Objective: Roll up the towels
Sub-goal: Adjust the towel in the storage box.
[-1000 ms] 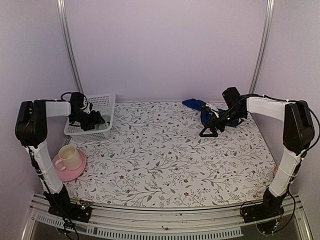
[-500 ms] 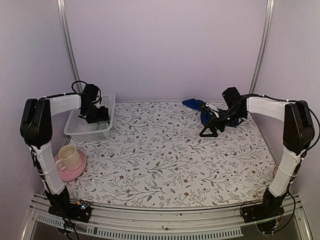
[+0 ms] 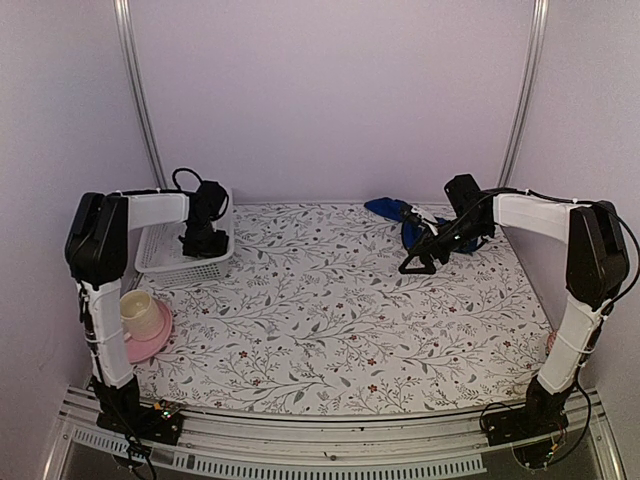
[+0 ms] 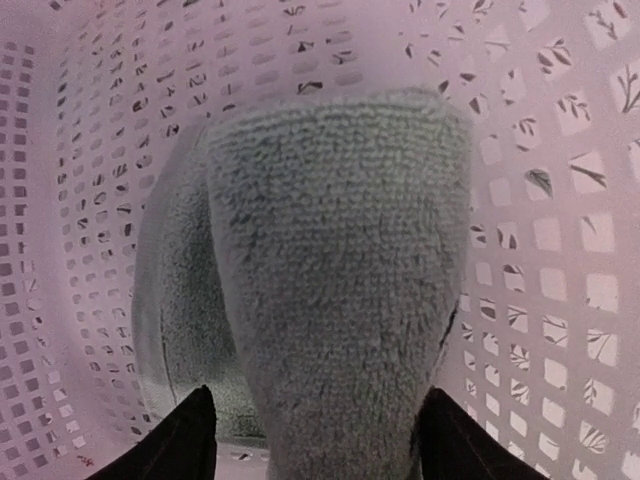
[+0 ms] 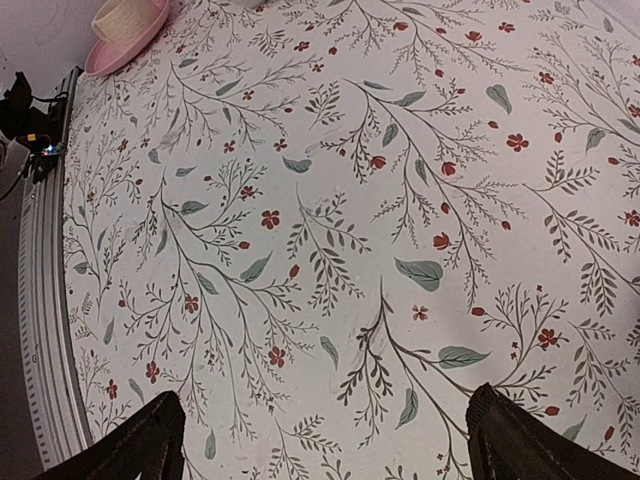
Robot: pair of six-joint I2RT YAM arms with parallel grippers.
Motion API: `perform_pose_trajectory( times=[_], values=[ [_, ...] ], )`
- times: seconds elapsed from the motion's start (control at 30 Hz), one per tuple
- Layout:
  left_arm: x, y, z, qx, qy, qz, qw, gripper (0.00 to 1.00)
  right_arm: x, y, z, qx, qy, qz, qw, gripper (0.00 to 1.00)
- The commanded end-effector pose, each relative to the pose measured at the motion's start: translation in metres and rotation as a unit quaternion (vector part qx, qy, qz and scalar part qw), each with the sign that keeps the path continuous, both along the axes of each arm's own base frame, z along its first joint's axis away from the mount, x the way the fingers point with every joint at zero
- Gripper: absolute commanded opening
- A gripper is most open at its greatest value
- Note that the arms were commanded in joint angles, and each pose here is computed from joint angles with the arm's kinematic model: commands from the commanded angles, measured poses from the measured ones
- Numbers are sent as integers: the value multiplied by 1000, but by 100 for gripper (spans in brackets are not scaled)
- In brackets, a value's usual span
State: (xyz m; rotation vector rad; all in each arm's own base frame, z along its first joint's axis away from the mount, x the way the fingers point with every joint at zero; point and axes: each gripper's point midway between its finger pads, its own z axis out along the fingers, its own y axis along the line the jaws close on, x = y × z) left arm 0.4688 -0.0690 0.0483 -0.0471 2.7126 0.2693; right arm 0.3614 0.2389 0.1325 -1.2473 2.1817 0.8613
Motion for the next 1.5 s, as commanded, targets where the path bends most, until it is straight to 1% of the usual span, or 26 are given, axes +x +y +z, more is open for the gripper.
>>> perform_pose_trajectory(
  times=[0.0, 0.07, 0.1, 0.17, 0.2, 0.27, 0.37, 0.4, 0.47, 0.5, 0.57, 0.67, 0.77, 0.93, 1.03, 1.1, 1.27, 1.4, 1.47],
  values=[
    [-4, -1, 2, 51, 6, -11, 999, 67, -2, 3, 3, 1, -4, 8, 1000, 99],
    [-5, -4, -2, 52, 10, -15, 998, 58, -3, 3, 3, 2, -2, 8, 1000, 99],
    [-5, -7, -4, 47, 12, -18, 999, 51, -3, 3, 3, 2, -2, 8, 1000, 99],
    [-6, -16, -9, 21, 19, -28, 999, 38, -3, 3, 3, 2, -2, 8, 1000, 99],
    [-6, -20, -11, 9, 21, -32, 999, 33, -3, 3, 3, 2, -2, 8, 1000, 99],
    [-5, -27, -10, -20, 18, -34, 999, 17, -3, 3, 4, 2, -3, 9, 1000, 99],
    [-1, -39, 0, -90, 0, -37, 995, 3, -3, 3, 3, 3, -2, 9, 1000, 99],
    [1, -41, 6, -117, -10, -35, 992, 0, -3, 4, 3, 2, -2, 9, 1000, 99],
    [4, -41, 20, -169, -34, -30, 985, 0, -3, 3, 1, 1, 0, 9, 1000, 99],
    [6, -42, 34, -195, -55, -31, 979, 0, -2, 3, 1, 1, 0, 8, 1000, 99],
    [6, -40, 44, -244, -78, -31, 966, 0, -3, 3, 1, 1, -1, 9, 1000, 99],
    [4, -34, 53, -307, -96, -26, 947, 0, -3, 3, 0, -1, 0, 9, 1000, 99],
    [-2, -31, 50, -367, -94, -23, 925, 0, -2, 2, -1, -2, -1, 8, 1000, 99],
    [-8, -30, 31, -418, -84, -15, 904, 0, -2, 2, -1, -4, -2, 7, 1000, 99],
    [-8, -33, 21, -434, -77, -14, 898, 1, -1, 2, -1, -4, -3, 6, 1000, 99],
    [-8, -34, 17, -437, -77, -14, 896, 5, -1, 2, -2, -5, -1, 6, 1000, 99],
    [-4, -32, 10, -438, -75, -9, 896, 22, -1, 2, -3, -7, -1, 5, 1000, 99],
    [-1, -25, 11, -421, -82, 2, 903, 38, -1, 2, -4, -7, 0, 5, 1000, 99],
    [1, -21, 15, -412, -88, 4, 907, 42, -1, 2, -6, -8, 3, 5, 1000, 99]
  ],
)
